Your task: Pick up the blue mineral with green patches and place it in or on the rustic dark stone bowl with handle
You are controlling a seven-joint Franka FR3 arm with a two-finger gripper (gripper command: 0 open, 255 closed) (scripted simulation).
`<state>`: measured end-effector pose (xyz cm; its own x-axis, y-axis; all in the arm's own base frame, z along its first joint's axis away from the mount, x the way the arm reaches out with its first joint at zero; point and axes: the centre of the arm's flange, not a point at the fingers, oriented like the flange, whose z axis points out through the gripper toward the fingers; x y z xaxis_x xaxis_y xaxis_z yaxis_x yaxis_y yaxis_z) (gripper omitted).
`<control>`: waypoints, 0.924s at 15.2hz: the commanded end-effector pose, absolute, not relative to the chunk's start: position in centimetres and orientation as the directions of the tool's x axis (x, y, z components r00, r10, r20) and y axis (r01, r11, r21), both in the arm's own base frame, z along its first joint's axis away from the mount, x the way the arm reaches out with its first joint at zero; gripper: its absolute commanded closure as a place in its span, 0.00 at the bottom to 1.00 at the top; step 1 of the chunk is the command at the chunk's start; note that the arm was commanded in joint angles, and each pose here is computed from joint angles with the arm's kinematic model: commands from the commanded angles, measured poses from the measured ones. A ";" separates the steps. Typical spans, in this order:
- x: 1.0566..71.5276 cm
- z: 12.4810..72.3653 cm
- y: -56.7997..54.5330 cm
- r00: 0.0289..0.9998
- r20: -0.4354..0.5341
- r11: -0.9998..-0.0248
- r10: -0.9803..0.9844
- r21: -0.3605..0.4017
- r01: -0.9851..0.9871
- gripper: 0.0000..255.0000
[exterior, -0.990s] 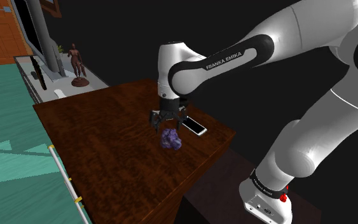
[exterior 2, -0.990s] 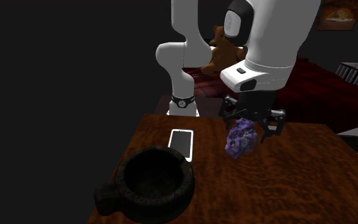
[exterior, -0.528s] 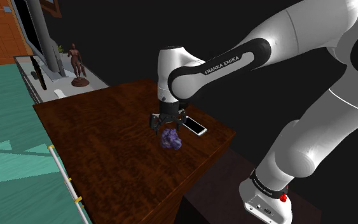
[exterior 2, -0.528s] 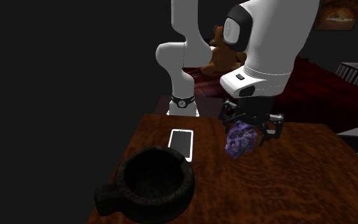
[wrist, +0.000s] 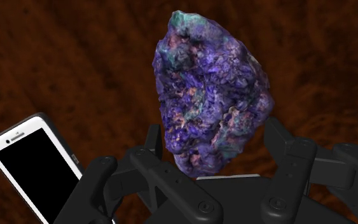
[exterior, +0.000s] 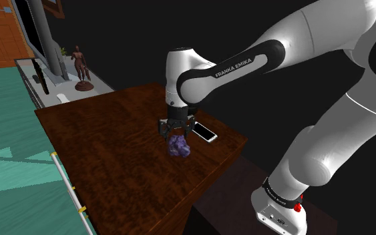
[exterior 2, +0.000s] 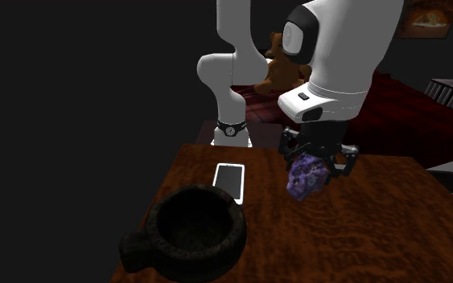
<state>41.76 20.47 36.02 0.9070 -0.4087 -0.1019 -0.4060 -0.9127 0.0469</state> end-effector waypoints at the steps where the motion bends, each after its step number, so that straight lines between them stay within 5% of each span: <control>1: 41.7 35.9 20.5 0.907 -0.105 -0.913 -0.408 0.050 -0.405 1.00; 14: 41.7 41.1 20.6 0.907 -0.105 -0.913 -0.408 0.050 -0.405 1.00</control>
